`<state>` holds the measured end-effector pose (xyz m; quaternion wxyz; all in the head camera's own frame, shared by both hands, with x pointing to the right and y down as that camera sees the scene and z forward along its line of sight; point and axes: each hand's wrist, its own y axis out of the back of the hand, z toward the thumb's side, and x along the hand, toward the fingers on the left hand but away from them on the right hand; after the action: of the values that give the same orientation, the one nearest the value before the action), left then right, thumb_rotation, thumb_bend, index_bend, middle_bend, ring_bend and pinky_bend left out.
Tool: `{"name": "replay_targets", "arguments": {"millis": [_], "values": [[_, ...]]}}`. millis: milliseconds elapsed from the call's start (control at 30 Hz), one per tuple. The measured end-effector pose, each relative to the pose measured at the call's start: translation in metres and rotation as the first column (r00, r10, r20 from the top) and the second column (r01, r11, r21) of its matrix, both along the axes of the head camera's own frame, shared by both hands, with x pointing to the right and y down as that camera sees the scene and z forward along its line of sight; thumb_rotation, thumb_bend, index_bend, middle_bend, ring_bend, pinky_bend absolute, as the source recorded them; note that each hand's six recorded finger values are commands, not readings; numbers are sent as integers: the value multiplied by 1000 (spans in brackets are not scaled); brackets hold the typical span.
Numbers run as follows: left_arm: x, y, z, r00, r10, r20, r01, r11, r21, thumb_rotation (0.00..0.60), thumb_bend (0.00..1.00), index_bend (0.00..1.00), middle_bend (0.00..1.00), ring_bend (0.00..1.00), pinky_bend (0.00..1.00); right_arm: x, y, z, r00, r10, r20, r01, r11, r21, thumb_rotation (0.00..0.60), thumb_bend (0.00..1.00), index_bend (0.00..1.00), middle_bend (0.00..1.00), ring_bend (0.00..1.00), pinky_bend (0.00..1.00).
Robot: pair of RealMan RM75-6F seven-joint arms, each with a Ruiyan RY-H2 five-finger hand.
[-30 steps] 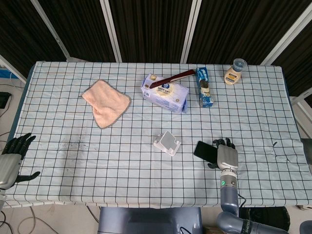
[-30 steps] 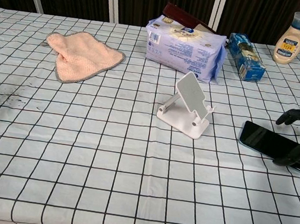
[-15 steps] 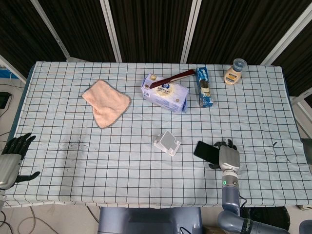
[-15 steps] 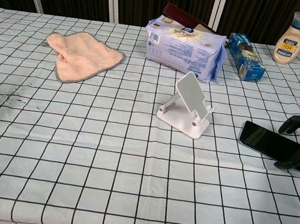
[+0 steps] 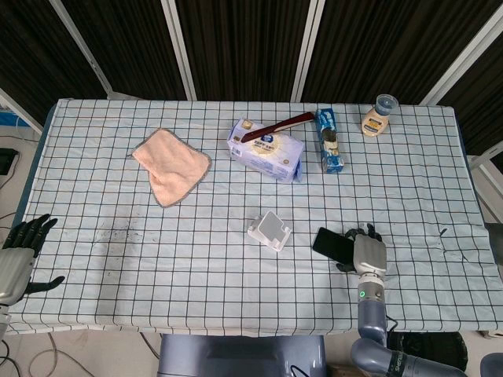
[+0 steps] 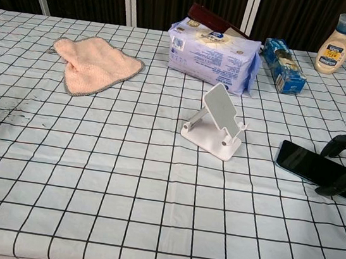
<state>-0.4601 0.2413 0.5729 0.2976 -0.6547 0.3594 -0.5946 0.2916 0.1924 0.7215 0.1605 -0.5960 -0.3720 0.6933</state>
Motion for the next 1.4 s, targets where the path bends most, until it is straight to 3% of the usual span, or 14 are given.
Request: {"name": "replay_targets", "arguments": {"millis": [267,500,933,1400], "values": [[0,0,0,1000,0,1,0,1000,1,600,0,0,0,0,0,1,0,1,1000,0,-5,0,1000,-7,600,218,363,296,30,148],[0,0,0,1000,-2,1,2,1000,-3,600,0,0,0,0,0,2,2,3,1000,0,-12,-1,1000,-18,600,286,423,394,113,148],[0,0,0,1000,-4,2,4,1000,-2,600,0,0,0,0,0,6,3,4,1000,-5,-24,4,1000,-26,600,379,713,692,319,148],[0,1,-1,1000,-6,3,6,1000,1,600,0,0,0,0,0,7,1,-6,1000,-18,-11,18,1000,2,600,398,816,771,403,148]]}}
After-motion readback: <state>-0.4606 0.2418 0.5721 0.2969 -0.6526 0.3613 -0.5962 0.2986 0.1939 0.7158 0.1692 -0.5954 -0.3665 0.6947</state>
